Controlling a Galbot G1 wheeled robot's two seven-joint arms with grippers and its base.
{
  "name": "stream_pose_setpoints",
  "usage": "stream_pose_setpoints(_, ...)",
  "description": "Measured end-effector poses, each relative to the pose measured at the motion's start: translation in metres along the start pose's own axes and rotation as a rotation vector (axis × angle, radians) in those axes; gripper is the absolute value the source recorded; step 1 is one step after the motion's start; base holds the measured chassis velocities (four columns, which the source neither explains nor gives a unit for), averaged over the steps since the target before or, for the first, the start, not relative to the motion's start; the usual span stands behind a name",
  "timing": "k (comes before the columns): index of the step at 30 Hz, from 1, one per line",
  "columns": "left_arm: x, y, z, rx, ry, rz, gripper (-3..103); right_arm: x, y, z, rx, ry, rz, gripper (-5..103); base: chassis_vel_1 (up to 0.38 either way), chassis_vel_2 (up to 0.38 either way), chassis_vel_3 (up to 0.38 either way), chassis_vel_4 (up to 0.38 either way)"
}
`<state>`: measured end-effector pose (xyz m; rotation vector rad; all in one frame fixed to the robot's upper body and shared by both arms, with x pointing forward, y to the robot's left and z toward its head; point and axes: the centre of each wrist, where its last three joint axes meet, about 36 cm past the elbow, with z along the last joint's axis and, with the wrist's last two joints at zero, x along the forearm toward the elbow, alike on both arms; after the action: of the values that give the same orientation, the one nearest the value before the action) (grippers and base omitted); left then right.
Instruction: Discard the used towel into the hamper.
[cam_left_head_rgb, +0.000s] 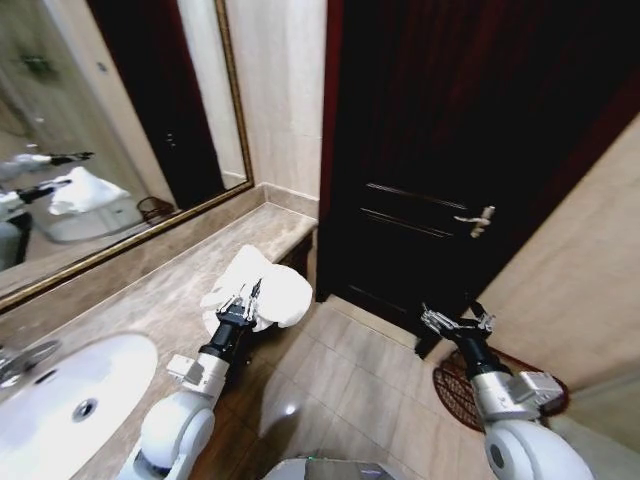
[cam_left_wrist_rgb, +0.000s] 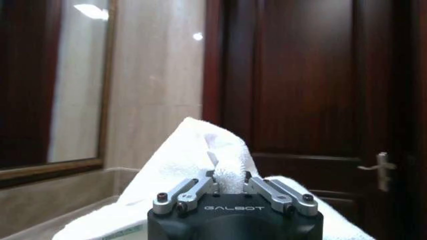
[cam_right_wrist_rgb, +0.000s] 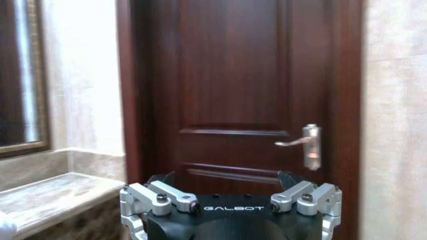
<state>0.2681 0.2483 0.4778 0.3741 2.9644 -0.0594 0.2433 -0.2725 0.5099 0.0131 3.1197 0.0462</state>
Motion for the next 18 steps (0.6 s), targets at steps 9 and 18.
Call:
stream_pose_setpoints(9, -0.0006, 0.0007, 0.0007, 0.002, -0.006, -0.005, 12, 0.0019, 0.0020, -0.0010, -0.003, -0.005, 0.007, 100, -0.133, -0.132, -0.126, -0.121)
stream_pose_setpoints(18, -0.0005, 0.0003, 0.0012, 0.004, -0.007, -0.003, 12, 0.0044, 0.0028, -0.0014, -0.006, -0.006, 0.014, 100, -0.120, -0.118, -0.123, -0.125)
